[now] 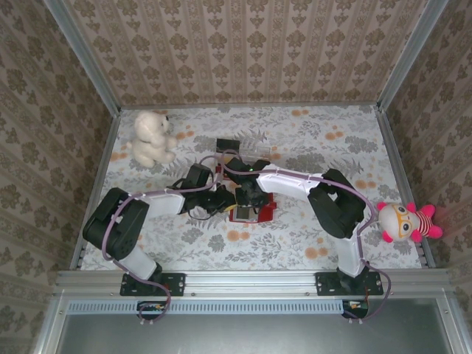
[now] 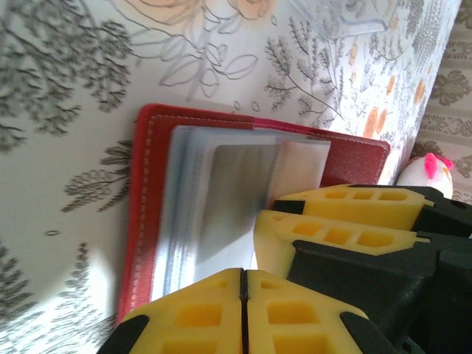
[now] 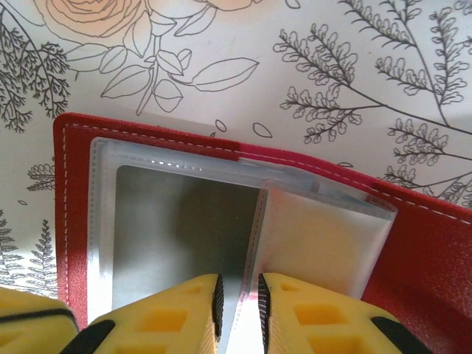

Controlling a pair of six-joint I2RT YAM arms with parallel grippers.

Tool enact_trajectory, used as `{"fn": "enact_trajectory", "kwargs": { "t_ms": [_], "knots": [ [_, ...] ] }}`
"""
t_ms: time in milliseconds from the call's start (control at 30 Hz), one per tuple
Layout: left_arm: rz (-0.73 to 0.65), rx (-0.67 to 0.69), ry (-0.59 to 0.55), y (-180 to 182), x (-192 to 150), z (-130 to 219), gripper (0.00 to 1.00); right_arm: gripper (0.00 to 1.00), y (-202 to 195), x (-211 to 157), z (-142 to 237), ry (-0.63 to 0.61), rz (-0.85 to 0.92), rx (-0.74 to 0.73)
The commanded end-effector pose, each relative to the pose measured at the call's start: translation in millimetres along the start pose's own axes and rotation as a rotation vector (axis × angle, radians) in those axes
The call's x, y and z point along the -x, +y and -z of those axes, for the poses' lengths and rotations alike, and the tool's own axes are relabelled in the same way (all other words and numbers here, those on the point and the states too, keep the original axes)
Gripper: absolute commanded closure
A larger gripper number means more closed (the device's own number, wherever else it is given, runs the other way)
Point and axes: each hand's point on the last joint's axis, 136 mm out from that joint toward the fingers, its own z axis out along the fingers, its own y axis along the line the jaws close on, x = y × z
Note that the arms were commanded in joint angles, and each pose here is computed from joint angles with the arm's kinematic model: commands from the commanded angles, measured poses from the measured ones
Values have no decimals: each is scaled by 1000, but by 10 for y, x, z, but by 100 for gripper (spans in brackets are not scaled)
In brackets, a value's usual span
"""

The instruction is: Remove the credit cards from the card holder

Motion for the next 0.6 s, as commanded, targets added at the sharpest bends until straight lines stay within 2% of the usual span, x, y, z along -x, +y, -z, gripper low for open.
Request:
{"fn": "enact_trajectory", "kwargs": {
  "t_ms": [0,367,567],
  "knots": [
    [18,-11,31,-11,-44,-100,92,76,-93,66,108,-52,-26,-16],
    [93,142,54,382,-142,-145,94,69,-408,-16,47,-37,-41,-125],
    [98,162,59,436,-163,-142,94,67,-651,-5,131,-63,-60,-199]
  ]
}}
